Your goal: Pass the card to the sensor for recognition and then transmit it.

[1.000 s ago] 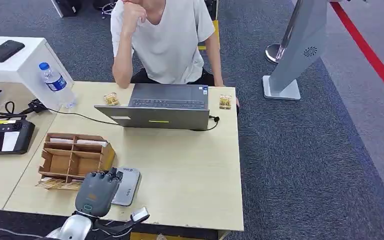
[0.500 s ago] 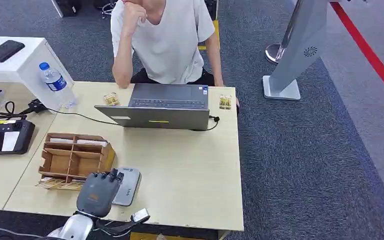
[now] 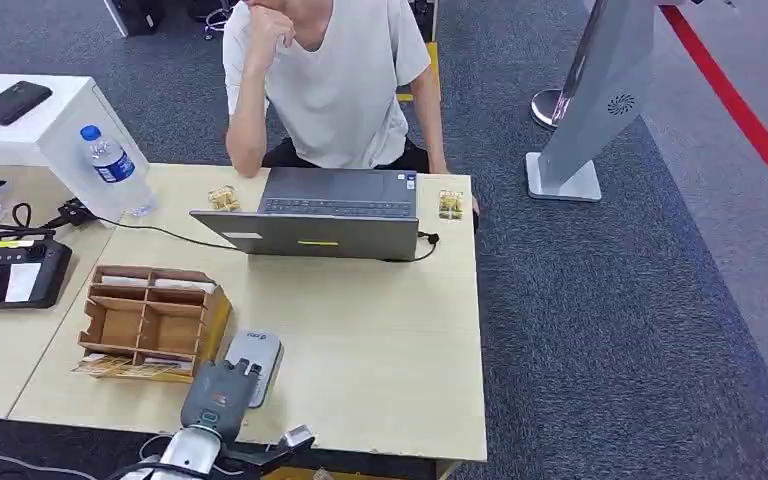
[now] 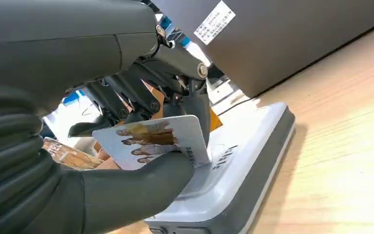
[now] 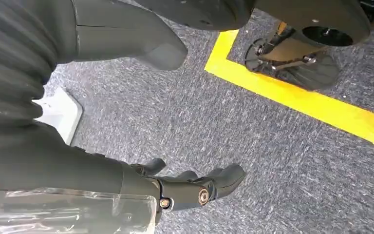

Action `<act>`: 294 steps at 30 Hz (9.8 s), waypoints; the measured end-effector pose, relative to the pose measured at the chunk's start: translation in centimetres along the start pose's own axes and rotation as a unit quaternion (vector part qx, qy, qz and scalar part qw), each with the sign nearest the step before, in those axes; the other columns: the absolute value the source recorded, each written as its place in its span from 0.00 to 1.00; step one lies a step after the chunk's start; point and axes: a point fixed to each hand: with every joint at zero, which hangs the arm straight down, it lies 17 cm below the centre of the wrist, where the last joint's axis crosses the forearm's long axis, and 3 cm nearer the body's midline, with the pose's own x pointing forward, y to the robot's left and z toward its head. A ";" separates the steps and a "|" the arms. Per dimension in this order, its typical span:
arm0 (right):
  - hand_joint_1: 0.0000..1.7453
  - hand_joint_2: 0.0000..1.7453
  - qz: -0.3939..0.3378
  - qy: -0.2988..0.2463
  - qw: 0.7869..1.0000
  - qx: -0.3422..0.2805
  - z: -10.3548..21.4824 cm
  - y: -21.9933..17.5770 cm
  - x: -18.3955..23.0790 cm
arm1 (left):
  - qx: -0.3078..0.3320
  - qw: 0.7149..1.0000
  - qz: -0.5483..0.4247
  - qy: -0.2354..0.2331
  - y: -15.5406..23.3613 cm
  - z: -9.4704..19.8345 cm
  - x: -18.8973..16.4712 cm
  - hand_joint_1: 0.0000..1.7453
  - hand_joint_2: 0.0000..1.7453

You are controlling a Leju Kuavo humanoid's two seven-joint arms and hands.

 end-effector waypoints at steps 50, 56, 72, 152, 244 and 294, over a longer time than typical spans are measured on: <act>0.00 1.00 0.005 -0.011 1.000 -0.009 0.0 -0.1 0.4 | 0.359 0.930 0.017 0.077 24.3 1.1 -10.5 1.00 1.00; 0.00 1.00 0.005 -0.011 1.000 -0.008 0.0 -0.1 0.4 | 0.371 0.925 0.024 0.084 24.6 1.5 -10.7 1.00 1.00; 0.00 1.00 0.005 -0.011 1.000 -0.010 0.0 -0.1 0.3 | 0.309 0.944 0.009 0.112 19.2 0.9 -12.7 1.00 1.00; 0.00 1.00 0.005 -0.020 1.000 -0.013 0.0 -0.2 0.6 | 0.280 0.950 0.019 0.139 17.1 0.1 -16.2 0.00 1.00; 0.00 1.00 -0.062 0.006 0.997 -0.052 0.3 -1.7 -0.6 | 0.006 0.963 0.042 0.266 -0.5 12.3 -22.2 0.00 1.00; 0.00 1.00 -0.025 -0.011 0.999 -0.038 0.1 -0.9 0.4 | -0.048 0.957 0.022 0.286 -6.5 9.4 -21.0 0.00 1.00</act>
